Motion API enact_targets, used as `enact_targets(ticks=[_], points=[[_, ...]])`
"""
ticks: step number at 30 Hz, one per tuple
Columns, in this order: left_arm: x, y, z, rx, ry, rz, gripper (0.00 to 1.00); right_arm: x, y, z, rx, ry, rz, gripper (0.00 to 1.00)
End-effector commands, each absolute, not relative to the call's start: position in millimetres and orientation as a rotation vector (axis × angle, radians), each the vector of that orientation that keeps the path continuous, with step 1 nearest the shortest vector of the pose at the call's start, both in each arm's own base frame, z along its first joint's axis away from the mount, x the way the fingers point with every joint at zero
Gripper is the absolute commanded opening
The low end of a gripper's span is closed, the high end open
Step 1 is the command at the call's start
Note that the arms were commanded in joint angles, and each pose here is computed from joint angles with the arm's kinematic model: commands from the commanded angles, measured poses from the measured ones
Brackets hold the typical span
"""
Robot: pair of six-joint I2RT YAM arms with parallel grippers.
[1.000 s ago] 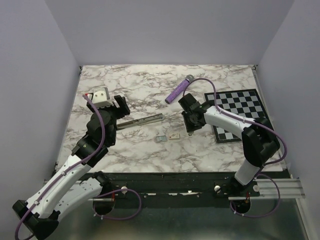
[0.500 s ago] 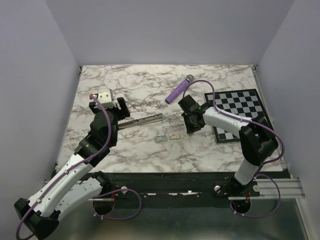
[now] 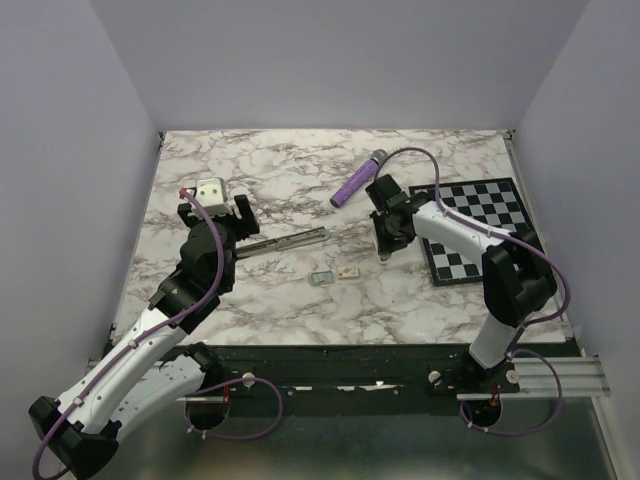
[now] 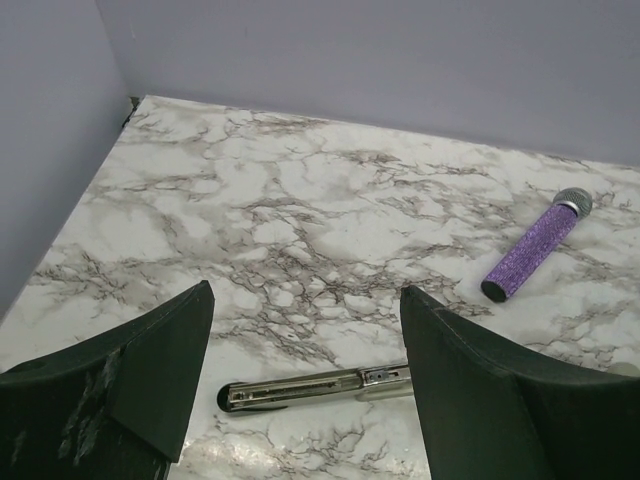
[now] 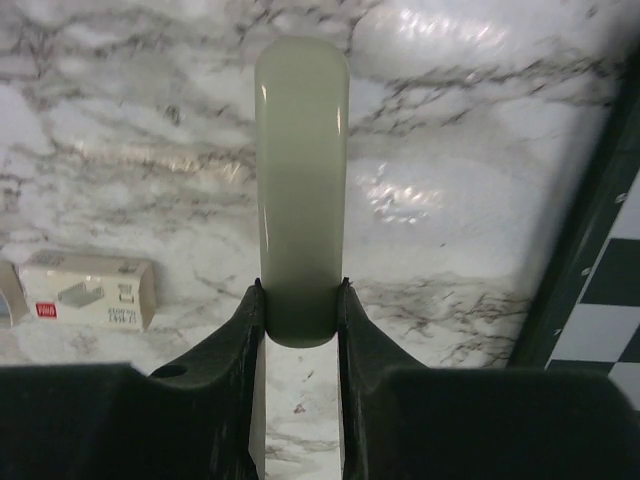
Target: Load the staples into the stapler
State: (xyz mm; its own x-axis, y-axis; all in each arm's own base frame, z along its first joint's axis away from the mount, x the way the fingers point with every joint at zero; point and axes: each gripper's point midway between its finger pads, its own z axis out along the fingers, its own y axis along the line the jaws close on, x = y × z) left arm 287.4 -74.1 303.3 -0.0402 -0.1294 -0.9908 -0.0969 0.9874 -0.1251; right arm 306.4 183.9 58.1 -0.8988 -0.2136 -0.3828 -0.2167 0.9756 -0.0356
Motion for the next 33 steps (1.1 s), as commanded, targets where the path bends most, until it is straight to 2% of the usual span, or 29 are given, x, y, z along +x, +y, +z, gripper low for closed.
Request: enact_targets(ticks=[1, 9, 16, 18, 19, 25, 33], points=[[286.9, -66.2, 302.0, -0.188, 1.604, 0.015, 0.83, 340.5, 165.0, 65.5, -0.283, 2.700, -0.049, 0.01], [289.4, -68.2, 298.0, -0.173, 1.615, 0.024, 0.84, 375.1, 158.0, 68.7, -0.277, 2.668, -0.079, 0.05], [291.1, -71.0, 295.2, -0.163, 1.625, 0.021, 0.83, 385.5, 162.1, 67.8, -0.295, 2.658, -0.069, 0.34], [291.9, -71.8, 295.0, -0.159, 1.628, 0.020, 0.83, 386.4, 163.1, 71.5, -0.296, 2.650, -0.061, 0.38], [291.9, -71.8, 294.3, -0.159, 1.629, 0.021, 0.83, 386.7, 163.5, 74.7, -0.295, 2.645, -0.056, 0.45], [292.9, -72.0, 293.5, -0.158, 1.632, 0.018, 0.84, 387.5, 173.2, 114.5, -0.315, 2.562, 0.048, 0.65], [294.5, -71.5, 293.2, -0.162, 1.634, 0.014, 0.84, 386.1, 227.4, 144.0, -0.589, 2.401, 0.355, 0.72]])
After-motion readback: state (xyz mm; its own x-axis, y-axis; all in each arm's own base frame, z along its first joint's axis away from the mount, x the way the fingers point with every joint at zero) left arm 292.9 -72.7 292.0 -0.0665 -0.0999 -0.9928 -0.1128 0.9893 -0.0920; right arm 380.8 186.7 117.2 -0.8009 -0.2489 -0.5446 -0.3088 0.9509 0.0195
